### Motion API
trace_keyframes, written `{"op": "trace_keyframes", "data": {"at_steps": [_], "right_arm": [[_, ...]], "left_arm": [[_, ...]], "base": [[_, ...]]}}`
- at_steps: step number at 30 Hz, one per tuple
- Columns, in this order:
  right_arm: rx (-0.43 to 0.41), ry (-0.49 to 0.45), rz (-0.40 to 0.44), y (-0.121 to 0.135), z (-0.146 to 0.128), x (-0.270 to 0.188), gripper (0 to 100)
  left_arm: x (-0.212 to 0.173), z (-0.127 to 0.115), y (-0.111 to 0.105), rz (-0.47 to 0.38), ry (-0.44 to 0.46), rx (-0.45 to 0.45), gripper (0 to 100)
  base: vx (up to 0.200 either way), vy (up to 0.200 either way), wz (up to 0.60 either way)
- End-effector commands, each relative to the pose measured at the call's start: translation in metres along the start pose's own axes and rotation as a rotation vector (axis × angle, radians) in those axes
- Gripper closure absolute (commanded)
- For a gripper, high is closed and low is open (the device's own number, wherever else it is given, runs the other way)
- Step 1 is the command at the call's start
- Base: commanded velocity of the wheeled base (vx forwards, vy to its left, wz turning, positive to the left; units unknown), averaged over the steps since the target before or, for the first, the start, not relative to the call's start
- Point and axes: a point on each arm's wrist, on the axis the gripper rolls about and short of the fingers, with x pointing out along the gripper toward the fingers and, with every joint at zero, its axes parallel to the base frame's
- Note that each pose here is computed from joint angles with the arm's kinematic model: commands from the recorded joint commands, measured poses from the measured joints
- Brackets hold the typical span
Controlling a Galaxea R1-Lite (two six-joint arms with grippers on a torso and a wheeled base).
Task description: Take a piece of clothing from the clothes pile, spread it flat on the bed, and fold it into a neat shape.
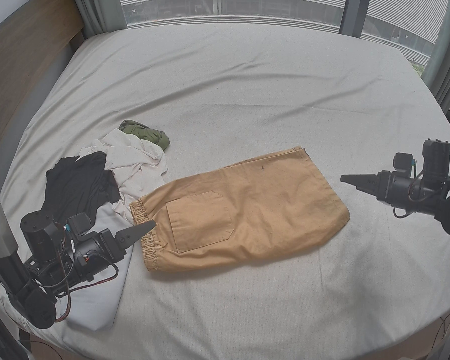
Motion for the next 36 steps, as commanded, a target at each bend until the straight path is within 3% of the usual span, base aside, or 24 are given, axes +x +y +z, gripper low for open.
{"op": "trace_keyframes", "data": {"at_steps": [1,15,29,36], "right_arm": [[0.013,0.007,-0.008,-0.009,-0.028,-0.007,0],[0.140,0.129,-0.084,-0.052,-0.068,0.013,0],[0.190,0.182,-0.106,-0.070,-0.082,0.028,0],[0.270,0.172,-0.099,-0.077,-0.082,0.041,0]], "left_arm": [[-0.007,-0.008,-0.010,-0.031,0.034,0.012,0],[-0.005,-0.022,0.003,0.005,0.109,0.112,0],[-0.004,-0.021,0.003,0.007,0.107,0.114,0],[-0.005,-0.019,0.003,0.002,0.097,0.106,0]], "base": [[0.000,0.000,0.00],[0.000,0.000,0.00],[0.000,0.000,0.00],[0.000,0.000,0.00]]}}
